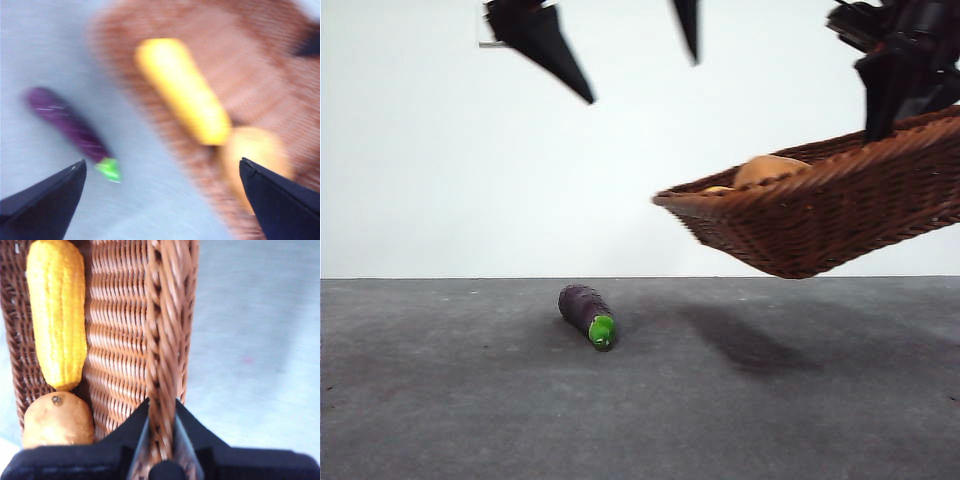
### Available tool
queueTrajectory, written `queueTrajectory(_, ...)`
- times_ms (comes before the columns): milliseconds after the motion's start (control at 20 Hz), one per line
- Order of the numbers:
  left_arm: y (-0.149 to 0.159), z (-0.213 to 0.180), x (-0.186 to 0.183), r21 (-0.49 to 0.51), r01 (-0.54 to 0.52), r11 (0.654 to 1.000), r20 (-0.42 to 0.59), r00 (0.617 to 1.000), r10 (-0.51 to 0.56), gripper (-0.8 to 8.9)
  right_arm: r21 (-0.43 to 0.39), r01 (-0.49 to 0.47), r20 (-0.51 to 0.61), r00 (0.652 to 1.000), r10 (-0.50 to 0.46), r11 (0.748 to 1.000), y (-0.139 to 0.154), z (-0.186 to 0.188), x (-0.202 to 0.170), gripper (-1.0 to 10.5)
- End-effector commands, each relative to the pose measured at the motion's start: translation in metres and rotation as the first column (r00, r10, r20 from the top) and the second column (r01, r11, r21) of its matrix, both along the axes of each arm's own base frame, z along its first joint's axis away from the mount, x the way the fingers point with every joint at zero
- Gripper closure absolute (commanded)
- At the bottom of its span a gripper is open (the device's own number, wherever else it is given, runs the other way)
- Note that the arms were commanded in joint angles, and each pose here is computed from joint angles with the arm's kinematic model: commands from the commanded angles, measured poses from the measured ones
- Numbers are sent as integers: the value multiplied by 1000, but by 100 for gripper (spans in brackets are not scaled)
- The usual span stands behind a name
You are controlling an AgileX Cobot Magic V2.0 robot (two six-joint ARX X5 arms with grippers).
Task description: Help me put the vegetables on the table into the basket
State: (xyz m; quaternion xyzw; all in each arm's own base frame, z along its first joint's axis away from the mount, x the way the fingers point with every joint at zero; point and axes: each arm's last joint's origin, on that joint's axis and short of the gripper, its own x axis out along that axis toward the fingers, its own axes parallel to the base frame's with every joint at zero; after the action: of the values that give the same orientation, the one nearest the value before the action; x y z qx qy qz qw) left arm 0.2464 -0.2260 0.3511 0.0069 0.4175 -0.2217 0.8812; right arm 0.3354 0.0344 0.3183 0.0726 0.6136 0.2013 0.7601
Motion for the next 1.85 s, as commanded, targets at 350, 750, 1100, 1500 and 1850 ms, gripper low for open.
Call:
queueTrajectory(350,41,-72,92,22,-142,990,-225,964,143,275,14,89,22,996,-89,996,-34,4,0,964)
queueTrajectory(750,26,-123,149,97,-161,982,-341,922,184,275,9,89,25,996,-89,996,-37,4,0,964)
queueTrajectory(1100,21,-159,164,223,-177,959,-376,892,252,275,8,87,25,996,-87,996,-37,4,0,964)
queueTrajectory(1500,19,-169,167,236,-180,955,-381,887,261,285,8,83,27,996,-84,996,-37,4,0,964)
queueTrajectory(1850,18,-170,166,252,-188,949,-368,889,274,734,8,83,26,996,-84,996,-37,4,0,963)
